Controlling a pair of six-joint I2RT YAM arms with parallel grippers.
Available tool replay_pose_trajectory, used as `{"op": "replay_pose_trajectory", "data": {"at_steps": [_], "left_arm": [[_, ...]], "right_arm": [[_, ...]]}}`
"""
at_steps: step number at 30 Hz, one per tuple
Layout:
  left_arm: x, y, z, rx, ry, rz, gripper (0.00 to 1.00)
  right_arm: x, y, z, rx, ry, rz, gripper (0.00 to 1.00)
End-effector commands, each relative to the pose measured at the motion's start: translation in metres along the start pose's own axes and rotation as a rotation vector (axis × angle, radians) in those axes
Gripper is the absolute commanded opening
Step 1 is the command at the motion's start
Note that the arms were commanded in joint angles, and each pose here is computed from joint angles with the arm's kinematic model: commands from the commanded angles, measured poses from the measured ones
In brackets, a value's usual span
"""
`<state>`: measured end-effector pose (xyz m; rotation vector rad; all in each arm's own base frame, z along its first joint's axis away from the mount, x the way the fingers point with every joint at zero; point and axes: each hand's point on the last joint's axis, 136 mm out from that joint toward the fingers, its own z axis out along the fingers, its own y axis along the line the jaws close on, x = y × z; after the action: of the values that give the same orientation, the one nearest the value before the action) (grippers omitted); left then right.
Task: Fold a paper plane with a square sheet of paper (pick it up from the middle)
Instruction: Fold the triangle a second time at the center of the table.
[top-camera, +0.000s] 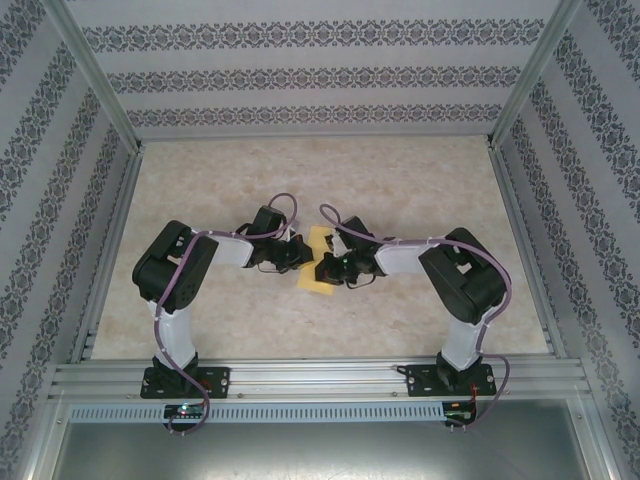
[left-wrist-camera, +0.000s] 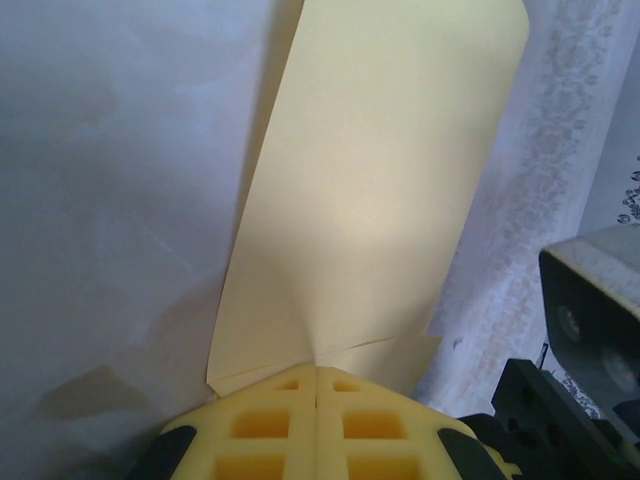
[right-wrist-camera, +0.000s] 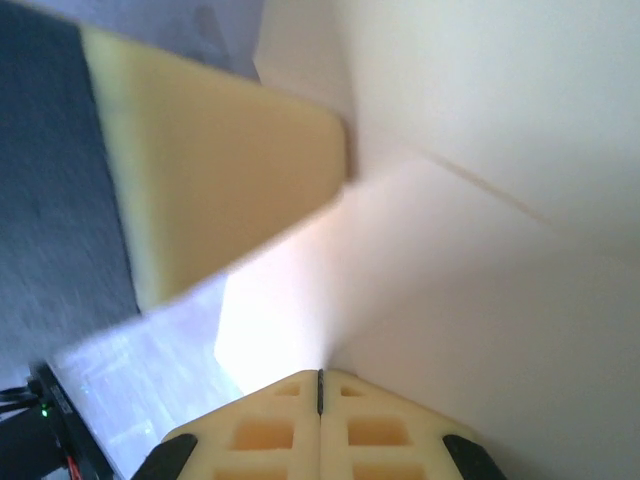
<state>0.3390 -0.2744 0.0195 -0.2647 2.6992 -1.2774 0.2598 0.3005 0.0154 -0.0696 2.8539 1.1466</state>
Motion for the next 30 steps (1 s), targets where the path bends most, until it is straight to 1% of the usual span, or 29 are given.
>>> {"op": "replay_pose_trajectory", "data": {"at_steps": [1,6,11,14,17,19,23,25,27,30], "left_arm": [[0.012,0.034,0.001,-0.127,0.002,-0.039,0.0],[0.013,0.038,0.002,-0.139,0.006,-0.045,0.0],[0.013,0.037,0.001,-0.137,0.005,-0.044,0.0],[0.013,0.036,0.001,-0.133,0.007,-0.044,0.0],[0.012,0.028,0.001,-0.102,0.011,-0.033,0.0],[0.013,0.022,0.001,-0.088,0.016,-0.021,0.0],[0.01,0.006,0.0,-0.05,0.018,0.0,0.0],[0.007,-0.003,0.001,-0.029,0.012,0.013,0.01],[0.004,-0.011,0.002,-0.024,0.013,0.026,0.01],[0.002,-0.012,0.001,-0.04,0.007,0.03,0.01]], "right_arm": [[0.029,-0.024,-0.009,0.061,0.062,0.062,0.0],[0.045,-0.027,-0.017,0.055,0.091,0.069,0.0],[0.058,-0.034,-0.026,0.067,0.092,0.073,0.0],[0.053,-0.03,-0.031,0.067,0.07,0.06,0.0],[0.036,-0.018,-0.04,0.055,0.008,0.033,0.0],[0.017,-0.012,-0.048,0.061,-0.057,0.023,0.03],[-0.019,-0.017,-0.058,0.088,-0.169,0.063,0.2],[-0.033,-0.021,-0.056,0.092,-0.186,0.088,0.23],[-0.043,-0.024,-0.054,0.097,-0.195,0.114,0.3],[-0.052,-0.031,-0.048,0.093,-0.204,0.154,0.33]]}}
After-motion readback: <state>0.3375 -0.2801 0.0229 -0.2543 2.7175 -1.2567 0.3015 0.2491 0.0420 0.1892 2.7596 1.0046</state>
